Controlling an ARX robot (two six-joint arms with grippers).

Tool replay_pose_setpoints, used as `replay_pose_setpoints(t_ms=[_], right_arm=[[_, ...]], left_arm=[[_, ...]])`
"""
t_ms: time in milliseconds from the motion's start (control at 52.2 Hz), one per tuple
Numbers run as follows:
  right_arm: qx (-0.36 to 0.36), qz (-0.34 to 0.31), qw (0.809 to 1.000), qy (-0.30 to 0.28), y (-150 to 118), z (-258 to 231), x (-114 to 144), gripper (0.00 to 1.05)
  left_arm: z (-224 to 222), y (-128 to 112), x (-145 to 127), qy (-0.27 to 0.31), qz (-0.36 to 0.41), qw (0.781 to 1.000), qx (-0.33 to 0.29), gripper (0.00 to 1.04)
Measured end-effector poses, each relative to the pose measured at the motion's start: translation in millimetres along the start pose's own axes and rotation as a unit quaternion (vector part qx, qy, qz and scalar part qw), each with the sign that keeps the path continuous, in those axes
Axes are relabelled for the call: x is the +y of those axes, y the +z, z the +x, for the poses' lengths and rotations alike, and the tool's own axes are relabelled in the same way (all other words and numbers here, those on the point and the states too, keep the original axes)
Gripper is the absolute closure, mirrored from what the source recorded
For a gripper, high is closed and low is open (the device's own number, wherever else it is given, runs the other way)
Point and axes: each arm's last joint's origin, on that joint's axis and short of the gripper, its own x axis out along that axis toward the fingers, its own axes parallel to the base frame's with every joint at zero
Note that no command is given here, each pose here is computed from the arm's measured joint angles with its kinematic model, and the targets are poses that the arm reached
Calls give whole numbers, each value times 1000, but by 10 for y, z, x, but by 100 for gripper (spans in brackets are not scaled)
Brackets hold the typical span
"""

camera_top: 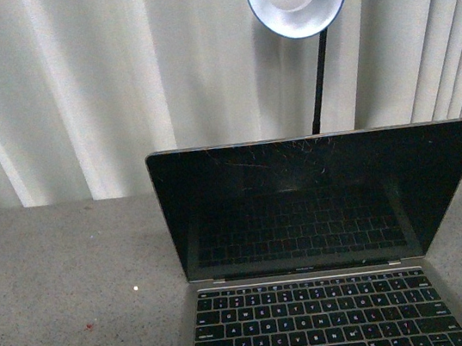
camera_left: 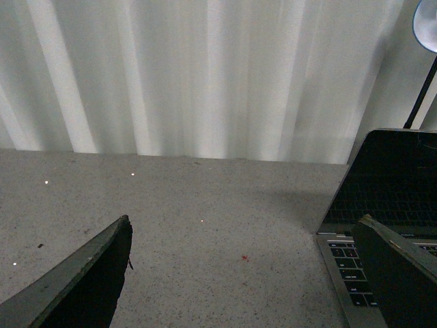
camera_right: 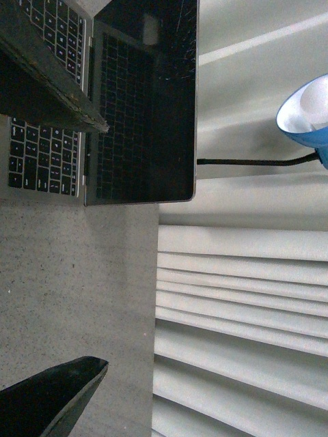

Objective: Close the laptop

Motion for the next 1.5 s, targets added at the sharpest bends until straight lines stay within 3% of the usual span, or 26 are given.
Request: replay_pose_setpoints(t_ms=[1227, 1361, 1457, 1495], right_arm=[[0, 0, 1000, 0, 0, 0, 0, 7], [90, -50, 991, -83, -38, 6, 13, 7], [95, -66, 990, -77, -40, 28, 17, 7], [86, -67, 991, -75, -20, 40, 7, 7]], left_arm=[[0, 0, 0, 0, 0, 1000, 0, 7], [0, -1, 0, 1, 0, 1000, 0, 7], [17, -56, -12, 119, -40, 985, 116, 7], [29, -80, -16, 156, -44, 977, 136, 7]])
